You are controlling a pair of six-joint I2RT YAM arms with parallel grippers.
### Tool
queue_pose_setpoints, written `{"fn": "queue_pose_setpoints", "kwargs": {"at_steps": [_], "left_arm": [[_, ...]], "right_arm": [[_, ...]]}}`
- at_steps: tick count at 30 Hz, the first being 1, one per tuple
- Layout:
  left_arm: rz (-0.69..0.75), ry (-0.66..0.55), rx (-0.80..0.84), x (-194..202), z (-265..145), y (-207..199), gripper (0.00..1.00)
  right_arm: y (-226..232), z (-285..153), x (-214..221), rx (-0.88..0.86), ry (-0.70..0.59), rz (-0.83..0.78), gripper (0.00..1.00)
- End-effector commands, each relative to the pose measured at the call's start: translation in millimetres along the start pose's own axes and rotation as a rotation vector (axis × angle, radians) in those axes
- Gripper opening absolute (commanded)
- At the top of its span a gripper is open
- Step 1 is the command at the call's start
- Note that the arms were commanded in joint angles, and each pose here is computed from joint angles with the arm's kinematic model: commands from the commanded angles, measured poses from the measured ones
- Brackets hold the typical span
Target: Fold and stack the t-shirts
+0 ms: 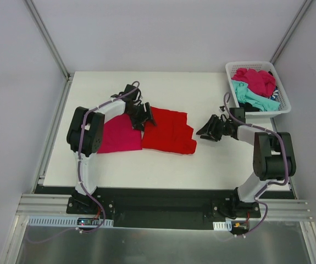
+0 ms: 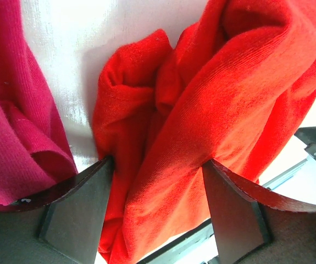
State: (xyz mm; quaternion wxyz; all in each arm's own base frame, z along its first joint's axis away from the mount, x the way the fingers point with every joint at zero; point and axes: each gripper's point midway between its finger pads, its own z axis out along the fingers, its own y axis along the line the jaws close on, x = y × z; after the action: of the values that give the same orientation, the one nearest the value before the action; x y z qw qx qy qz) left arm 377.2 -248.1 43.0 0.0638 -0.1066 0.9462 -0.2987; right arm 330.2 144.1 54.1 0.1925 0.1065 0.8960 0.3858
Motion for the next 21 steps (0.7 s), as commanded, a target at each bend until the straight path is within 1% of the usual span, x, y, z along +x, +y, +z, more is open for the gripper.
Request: {"fn": "queue_pose_setpoints", "kwargs": {"at_steps": [1,10,21], "left_arm": [[-0.021,0.004,0.005,2,2,4,0.66],[-0.020,0.008,0.022,2,2,1,0.66],[-0.021,0.013,0.030,4,1,1,0.66]], "right_arm": [[25,4,-13,-0.144,-0.013,0.002,0.43],[41,20,-7,-0.160,0.022,-0.034,0.43],[25,28,6,-0.141,0.047,-0.022,0.43]]}}
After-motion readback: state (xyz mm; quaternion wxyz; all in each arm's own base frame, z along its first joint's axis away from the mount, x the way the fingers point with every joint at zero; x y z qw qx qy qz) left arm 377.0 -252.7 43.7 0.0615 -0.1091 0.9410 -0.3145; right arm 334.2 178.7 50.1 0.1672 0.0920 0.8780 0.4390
